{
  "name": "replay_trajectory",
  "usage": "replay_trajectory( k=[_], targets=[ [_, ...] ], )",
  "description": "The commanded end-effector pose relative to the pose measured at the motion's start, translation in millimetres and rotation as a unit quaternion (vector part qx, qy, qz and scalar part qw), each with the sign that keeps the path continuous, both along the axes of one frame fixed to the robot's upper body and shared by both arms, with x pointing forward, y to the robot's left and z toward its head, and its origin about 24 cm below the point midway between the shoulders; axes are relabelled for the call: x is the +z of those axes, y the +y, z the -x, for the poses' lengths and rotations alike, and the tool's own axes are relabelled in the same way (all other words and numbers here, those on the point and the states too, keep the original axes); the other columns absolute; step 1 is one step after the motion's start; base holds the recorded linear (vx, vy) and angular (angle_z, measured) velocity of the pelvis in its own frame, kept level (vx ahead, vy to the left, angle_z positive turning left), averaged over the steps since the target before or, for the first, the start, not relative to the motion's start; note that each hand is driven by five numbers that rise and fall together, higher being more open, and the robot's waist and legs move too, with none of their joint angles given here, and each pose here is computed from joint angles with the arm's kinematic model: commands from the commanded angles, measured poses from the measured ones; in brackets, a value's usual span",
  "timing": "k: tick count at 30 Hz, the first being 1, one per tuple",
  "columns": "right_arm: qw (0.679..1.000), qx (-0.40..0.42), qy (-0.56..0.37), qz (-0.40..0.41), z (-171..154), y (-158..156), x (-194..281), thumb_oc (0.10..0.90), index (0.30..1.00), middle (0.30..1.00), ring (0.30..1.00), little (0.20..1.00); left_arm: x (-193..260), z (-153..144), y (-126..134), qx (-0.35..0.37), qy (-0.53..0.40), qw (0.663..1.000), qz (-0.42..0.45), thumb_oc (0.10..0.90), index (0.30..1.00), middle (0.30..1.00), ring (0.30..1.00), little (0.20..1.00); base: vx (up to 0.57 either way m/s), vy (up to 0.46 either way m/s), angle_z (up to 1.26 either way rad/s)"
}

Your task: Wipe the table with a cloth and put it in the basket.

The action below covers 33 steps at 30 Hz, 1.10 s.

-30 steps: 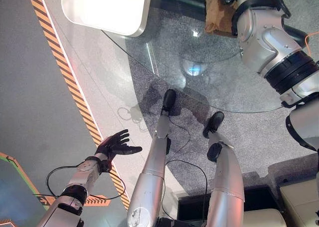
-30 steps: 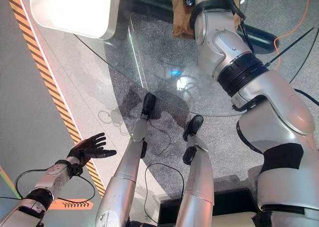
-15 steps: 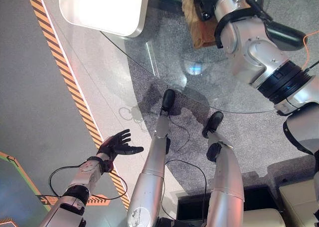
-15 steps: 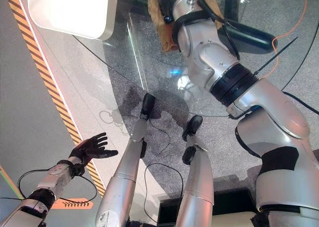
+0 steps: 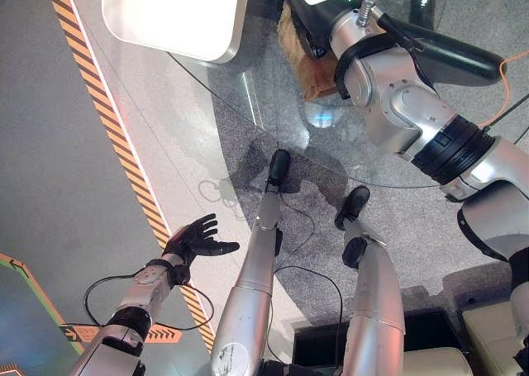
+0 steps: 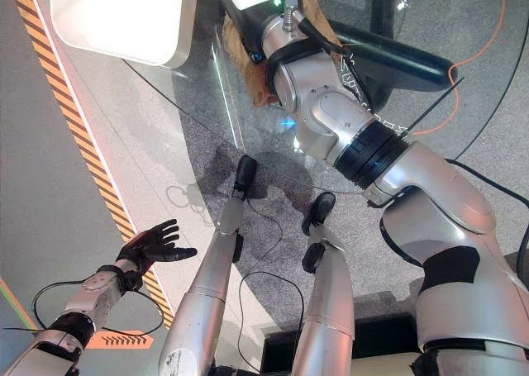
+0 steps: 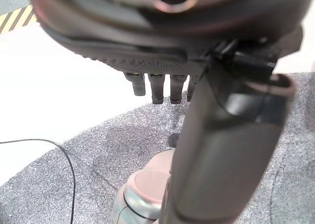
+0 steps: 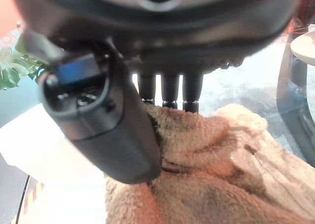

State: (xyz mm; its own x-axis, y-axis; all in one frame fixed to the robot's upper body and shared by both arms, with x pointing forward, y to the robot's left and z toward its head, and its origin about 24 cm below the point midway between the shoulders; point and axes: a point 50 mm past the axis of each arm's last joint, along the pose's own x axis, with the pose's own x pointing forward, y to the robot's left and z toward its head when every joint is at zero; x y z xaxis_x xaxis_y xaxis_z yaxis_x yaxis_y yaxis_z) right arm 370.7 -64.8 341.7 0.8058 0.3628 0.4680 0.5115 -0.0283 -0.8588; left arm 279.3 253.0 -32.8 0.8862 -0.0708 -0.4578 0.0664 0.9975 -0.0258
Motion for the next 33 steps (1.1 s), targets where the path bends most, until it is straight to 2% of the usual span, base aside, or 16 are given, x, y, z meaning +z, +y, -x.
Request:
replay_trajectory(
  k=[1, 4, 8, 13, 15, 19, 22, 28, 30, 33],
  targets=[
    [0.989, 0.101, -0.102, -0.032, 34, 42, 32, 0.1, 0.3, 0.3, 0.3, 0.2, -18, 17, 13, 0.025, 0.053, 0.998, -0.023, 0.8, 0.9, 0.9, 0.9, 0.9, 0.0, 0.0, 0.0],
    [0.989, 0.056, -0.12, -0.064, 22, 22, 39, 0.1, 0.3, 0.3, 0.3, 0.2, -18, 18, 13, 0.027, 0.052, 0.998, -0.021, 0.8, 0.9, 0.9, 0.9, 0.9, 0.0, 0.0, 0.0],
    [0.979, -0.029, -0.154, -0.129, 0, -23, 50, 0.1, 0.3, 0.3, 0.3, 0.2, -13, 15, 17, 0.051, 0.027, 0.998, -0.023, 0.8, 0.9, 0.9, 0.9, 0.9, 0.0, 0.0, 0.0],
    [0.947, -0.125, -0.187, -0.229, -10, -89, 62, 0.1, 0.3, 0.3, 0.3, 0.2, -3, 12, 22, 0.078, -0.006, 0.997, -0.008, 0.8, 0.9, 0.9, 0.9, 0.9, 0.0, -0.013, 0.02],
    [0.923, -0.16, -0.197, -0.289, -8, -123, 65, 0.1, 0.3, 0.3, 0.3, 0.2, 4, 11, 28, 0.102, -0.035, 0.994, 0.0, 0.8, 0.9, 0.9, 0.9, 0.9, 0.0, -0.003, 0.05],
    [0.899, -0.187, -0.205, -0.339, -3, -161, 63, 0.1, 0.3, 0.3, 0.3, 0.2, 26, 2, 39, 0.167, -0.106, 0.98, 0.029, 0.8, 0.9, 0.9, 0.9, 0.9, 0.0, 0.03, 0.04],
    [0.892, -0.188, -0.207, -0.356, -1, -174, 57, 0.1, 0.3, 0.3, 0.3, 0.2, 53, -8, 52, 0.226, -0.174, 0.958, 0.038, 0.8, 0.9, 0.9, 0.9, 0.9, 0.01, 0.024, 0.04],
    [0.885, -0.178, -0.205, -0.377, 1, -184, 44, 0.1, 0.3, 0.3, 0.3, 0.2, 90, -17, 72, 0.309, -0.248, 0.917, 0.053, 0.8, 0.9, 0.9, 0.9, 0.9, 0.0, 0.001, 0.02],
    [0.877, -0.165, -0.208, -0.4, 2, -186, 35, 0.1, 0.3, 0.3, 0.3, 0.2, 115, -24, 84, 0.358, -0.288, 0.886, 0.061, 0.8, 0.9, 0.9, 0.9, 0.9, 0.0, 0.0, 0.0],
    [0.87, -0.159, -0.208, -0.418, 3, -189, 31, 0.1, 0.3, 0.3, 0.3, 0.2, 131, -26, 95, 0.39, -0.308, 0.865, 0.067, 0.8, 0.9, 0.9, 0.9, 0.9, 0.0, 0.0, 0.0]
  ],
)
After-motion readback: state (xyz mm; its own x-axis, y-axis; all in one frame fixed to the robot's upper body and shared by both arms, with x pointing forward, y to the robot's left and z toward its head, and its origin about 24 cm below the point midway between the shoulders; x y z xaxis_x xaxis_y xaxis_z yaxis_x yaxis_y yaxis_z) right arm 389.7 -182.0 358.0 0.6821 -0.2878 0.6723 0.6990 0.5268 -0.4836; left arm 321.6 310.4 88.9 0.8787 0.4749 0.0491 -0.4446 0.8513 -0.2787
